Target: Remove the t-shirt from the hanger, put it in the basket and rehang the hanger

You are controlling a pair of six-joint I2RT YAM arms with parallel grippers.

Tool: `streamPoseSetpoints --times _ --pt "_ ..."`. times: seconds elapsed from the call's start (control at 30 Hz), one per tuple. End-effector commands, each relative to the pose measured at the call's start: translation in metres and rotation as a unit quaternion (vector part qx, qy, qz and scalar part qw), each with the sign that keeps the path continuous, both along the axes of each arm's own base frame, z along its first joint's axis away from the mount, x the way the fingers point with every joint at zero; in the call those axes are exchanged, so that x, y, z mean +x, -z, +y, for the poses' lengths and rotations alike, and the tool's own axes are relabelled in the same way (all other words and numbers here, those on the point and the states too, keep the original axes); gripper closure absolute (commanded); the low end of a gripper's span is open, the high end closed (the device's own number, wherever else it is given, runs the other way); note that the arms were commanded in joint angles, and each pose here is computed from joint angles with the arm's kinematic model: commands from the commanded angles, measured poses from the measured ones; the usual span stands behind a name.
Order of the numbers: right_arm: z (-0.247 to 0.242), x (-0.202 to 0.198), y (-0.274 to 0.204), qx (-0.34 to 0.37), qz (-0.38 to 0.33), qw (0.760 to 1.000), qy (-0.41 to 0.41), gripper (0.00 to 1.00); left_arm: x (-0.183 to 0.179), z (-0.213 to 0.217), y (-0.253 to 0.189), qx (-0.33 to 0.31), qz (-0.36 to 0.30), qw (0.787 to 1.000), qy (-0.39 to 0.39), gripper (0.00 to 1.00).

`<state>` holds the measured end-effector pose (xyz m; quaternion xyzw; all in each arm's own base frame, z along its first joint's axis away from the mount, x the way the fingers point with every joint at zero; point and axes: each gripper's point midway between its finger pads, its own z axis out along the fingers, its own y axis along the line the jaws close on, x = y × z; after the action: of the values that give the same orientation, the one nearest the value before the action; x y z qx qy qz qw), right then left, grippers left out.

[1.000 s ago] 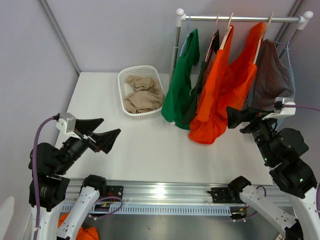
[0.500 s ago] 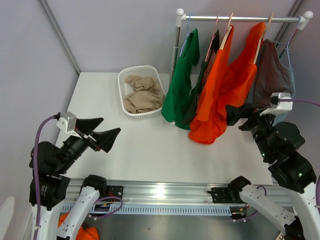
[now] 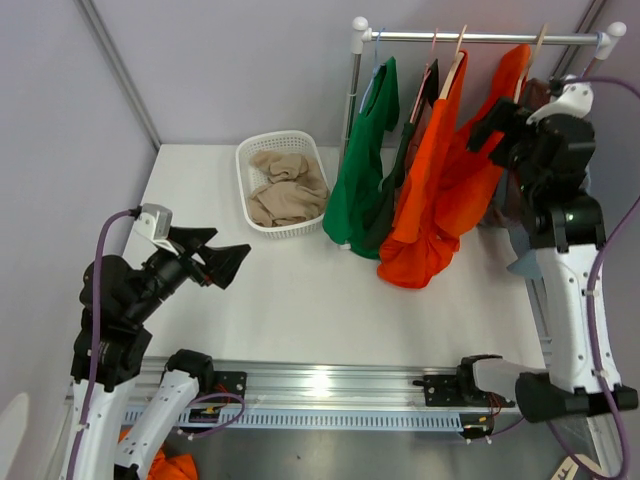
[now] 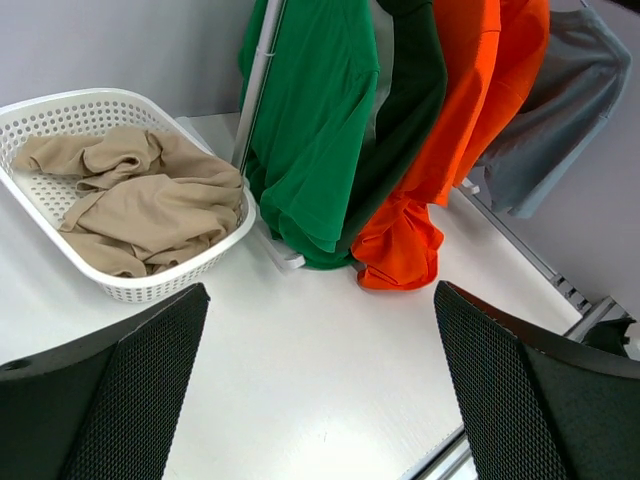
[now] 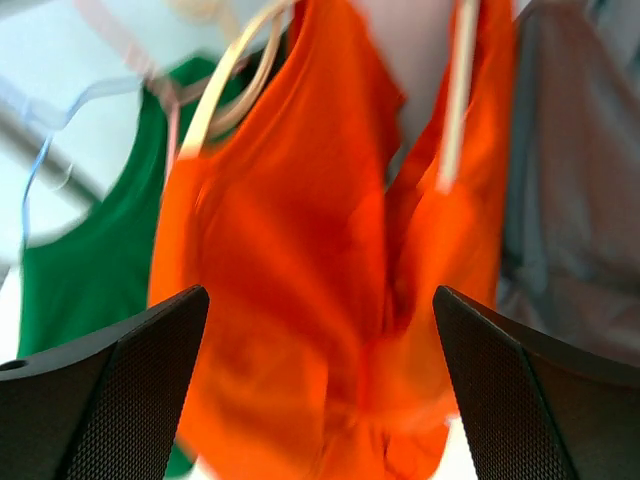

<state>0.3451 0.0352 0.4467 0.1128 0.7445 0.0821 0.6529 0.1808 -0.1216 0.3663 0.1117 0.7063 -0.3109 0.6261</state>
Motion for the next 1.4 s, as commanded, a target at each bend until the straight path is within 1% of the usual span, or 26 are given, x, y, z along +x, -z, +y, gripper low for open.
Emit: streamPoseSetpoints --times 0.0,0.03,0.07,0.13,0.17,0.2,0.27,0.33,0.4,0.43,0.47,0.53,0.67,0.7,0.77,0.83,0.87,0.9,1.0,1.07,1.2,1.23,1.27,1.3,1.33,1.37 --pt "-0.035 0.017 -0.057 0.004 -0.063 0.998 0.028 0.00 -0.002 -0.001 -0.010 0.001 -0.027 1.000 0.006 0.01" --pt "-0.049 0.020 -0.058 0.005 -0.052 0.998 0.041 0.00 -0.002 -0.001 -0.012 0.001 -0.030 1.000 0.007 0.00" --pt "-0.059 0.029 -0.075 0.007 -0.063 0.997 0.046 0.01 -0.002 -0.002 -0.010 0.002 -0.027 1.000 0.009 0.01" --pt "-0.087 0.034 -0.080 0.021 -0.058 0.996 0.059 0.00 -0.002 -0.003 -0.010 0.003 -0.028 1.000 0.012 0.00" --pt "-0.096 0.031 -0.098 0.023 -0.077 0.995 0.064 0.01 -0.001 -0.003 -0.006 0.006 -0.025 1.000 0.013 0.00" --pt "-0.108 0.046 -0.090 0.032 -0.064 0.995 0.066 0.00 -0.001 -0.003 -0.005 0.007 -0.023 1.000 0.013 0.00" --pt "-0.120 0.049 -0.098 0.026 -0.071 0.996 0.040 0.02 0.000 -0.004 -0.002 0.008 -0.024 1.000 0.015 0.00" --pt "-0.135 0.058 -0.095 0.015 -0.075 0.996 0.034 0.04 0.004 -0.005 0.008 0.010 -0.012 1.000 0.016 0.00" --pt "-0.146 0.065 -0.090 0.015 -0.075 0.997 0.033 0.04 0.008 -0.007 0.014 0.010 -0.007 1.000 0.018 0.00" --pt "-0.147 0.073 -0.088 0.018 -0.078 0.997 0.014 0.05 0.011 -0.008 0.017 0.012 -0.001 1.000 0.021 0.00" --pt "-0.154 0.074 -0.087 0.021 -0.080 0.996 0.015 0.05 0.011 -0.009 0.017 0.012 0.000 1.000 0.021 0.00" --pt "-0.161 0.084 -0.083 0.019 -0.082 0.996 0.014 0.09 0.016 -0.009 0.021 0.015 0.007 1.000 0.021 0.00" --pt "-0.167 0.102 -0.070 0.000 -0.073 0.997 -0.001 0.11 0.022 -0.011 0.033 0.021 0.027 0.999 0.023 0.00" --pt "-0.173 0.106 -0.064 -0.004 -0.068 0.998 0.008 0.13 0.023 -0.012 0.036 0.022 0.032 0.999 0.025 0.01" --pt "-0.180 0.112 -0.061 -0.006 -0.064 0.998 0.012 0.27 0.025 -0.012 0.038 0.024 0.031 0.999 0.025 0.01" --pt "-0.183 0.128 -0.045 0.007 -0.048 0.999 -0.006 0.33 0.027 -0.012 0.040 0.027 0.035 0.999 0.025 0.00" --pt "-0.183 0.130 -0.050 0.003 -0.054 0.998 -0.011 0.34 0.028 -0.013 0.041 0.029 0.036 0.999 0.026 0.01" --pt "-0.188 0.139 -0.039 0.008 -0.044 0.999 -0.014 0.34 0.029 -0.014 0.043 0.030 0.038 0.998 0.029 0.01" --pt "-0.195 0.150 -0.031 -0.001 -0.043 0.999 -0.011 0.42 0.032 -0.017 0.045 0.026 0.044 0.998 0.035 0.00" --pt "-0.202 0.155 -0.024 -0.012 -0.039 0.999 0.000 0.40 0.035 -0.018 0.051 0.027 0.055 0.997 0.035 0.00" --pt "-0.209 0.166 -0.015 -0.028 -0.037 0.999 0.007 0.41 0.039 -0.017 0.052 0.032 0.058 0.997 0.033 0.00" --pt "-0.213 0.170 -0.010 -0.033 -0.032 0.999 0.016 0.46 0.041 -0.018 0.054 0.033 0.063 0.997 0.034 0.00" --pt "-0.215 0.171 -0.009 -0.041 -0.031 0.998 0.019 0.53 0.042 -0.018 0.054 0.033 0.064 0.997 0.033 0.00" --pt "-0.216 0.173 -0.008 -0.044 -0.032 0.998 0.019 0.65 0.042 -0.018 0.054 0.033 0.065 0.997 0.033 0.01" --pt "-0.217 0.174 -0.007 -0.045 -0.033 0.998 0.019 0.70 0.042 -0.018 0.055 0.034 0.067 0.997 0.033 0.01" --pt "-0.217 0.174 -0.008 -0.048 -0.035 0.998 0.021 0.78 0.043 -0.018 0.056 0.034 0.068 0.997 0.033 0.01"
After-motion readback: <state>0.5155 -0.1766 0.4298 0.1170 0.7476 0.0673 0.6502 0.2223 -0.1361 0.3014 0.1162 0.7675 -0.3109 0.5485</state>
